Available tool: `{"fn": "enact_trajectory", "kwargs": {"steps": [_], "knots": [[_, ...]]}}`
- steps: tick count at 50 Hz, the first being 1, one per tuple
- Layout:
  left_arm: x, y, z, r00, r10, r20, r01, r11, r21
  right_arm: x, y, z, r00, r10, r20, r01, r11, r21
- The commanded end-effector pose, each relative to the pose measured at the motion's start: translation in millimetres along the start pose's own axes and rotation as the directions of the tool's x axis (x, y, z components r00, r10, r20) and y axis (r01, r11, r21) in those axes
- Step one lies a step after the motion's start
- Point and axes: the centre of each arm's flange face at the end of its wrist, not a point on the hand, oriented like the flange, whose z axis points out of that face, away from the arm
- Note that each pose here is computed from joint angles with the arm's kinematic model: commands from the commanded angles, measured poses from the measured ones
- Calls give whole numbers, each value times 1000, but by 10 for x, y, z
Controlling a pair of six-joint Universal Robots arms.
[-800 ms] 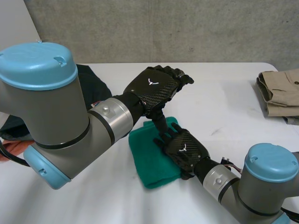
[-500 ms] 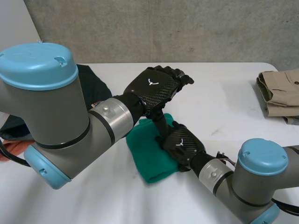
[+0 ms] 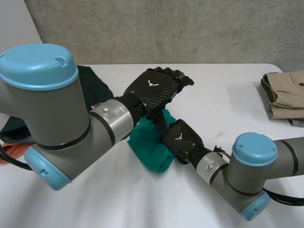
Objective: Fold the laundry.
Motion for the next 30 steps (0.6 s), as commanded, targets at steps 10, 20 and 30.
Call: {"fn": "enact_trajectory", "kwargs": {"steps": [10, 20, 30], "knots": [[-141, -108, -4, 999, 9, 44, -10, 999, 35, 1024, -431, 225, 963, 89, -254, -47, 985, 166], [-189, -336, -83, 997, 2, 76, -10, 994, 112, 2855, -496, -127, 805, 203, -557, -8, 943, 332], [-131, -247, -68, 998, -5, 60, 0, 996, 87, 4023, 871, -701, 711, 156, -685, 30, 967, 252]]}}
